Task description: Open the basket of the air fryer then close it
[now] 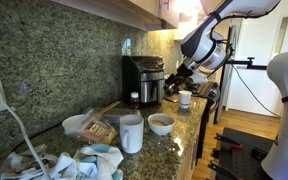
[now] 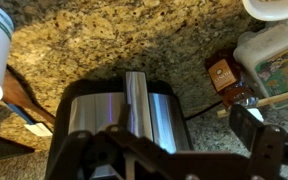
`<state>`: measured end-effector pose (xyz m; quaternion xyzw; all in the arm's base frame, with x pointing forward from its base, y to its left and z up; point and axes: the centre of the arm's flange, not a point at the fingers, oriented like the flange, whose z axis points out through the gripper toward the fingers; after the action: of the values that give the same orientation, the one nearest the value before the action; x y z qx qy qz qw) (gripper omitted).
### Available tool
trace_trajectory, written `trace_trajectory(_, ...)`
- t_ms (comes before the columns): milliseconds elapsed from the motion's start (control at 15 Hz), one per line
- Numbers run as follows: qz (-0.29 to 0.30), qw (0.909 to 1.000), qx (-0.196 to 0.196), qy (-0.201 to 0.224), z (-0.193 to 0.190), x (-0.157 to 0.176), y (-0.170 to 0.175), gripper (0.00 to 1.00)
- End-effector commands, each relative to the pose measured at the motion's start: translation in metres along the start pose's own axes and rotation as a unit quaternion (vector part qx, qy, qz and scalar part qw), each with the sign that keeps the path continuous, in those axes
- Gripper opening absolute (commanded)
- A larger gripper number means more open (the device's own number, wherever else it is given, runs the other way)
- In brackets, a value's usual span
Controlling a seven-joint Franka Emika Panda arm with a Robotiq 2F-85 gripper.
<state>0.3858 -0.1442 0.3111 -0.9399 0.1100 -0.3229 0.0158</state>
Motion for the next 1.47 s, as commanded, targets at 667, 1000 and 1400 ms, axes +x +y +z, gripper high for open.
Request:
trace_trajectory(667,-0.006,0.9994,-0.018,0.029,0.010,0.006,-0.007,1.00)
trace_trajectory(1000,-0.006,0.9989,-0.026,0.038,0.028,-0.004,-0.001,1.00)
trace_trajectory(1400,0.003,0.9983,-0.031,0.049,0.057,-0.012,0.018,1.00)
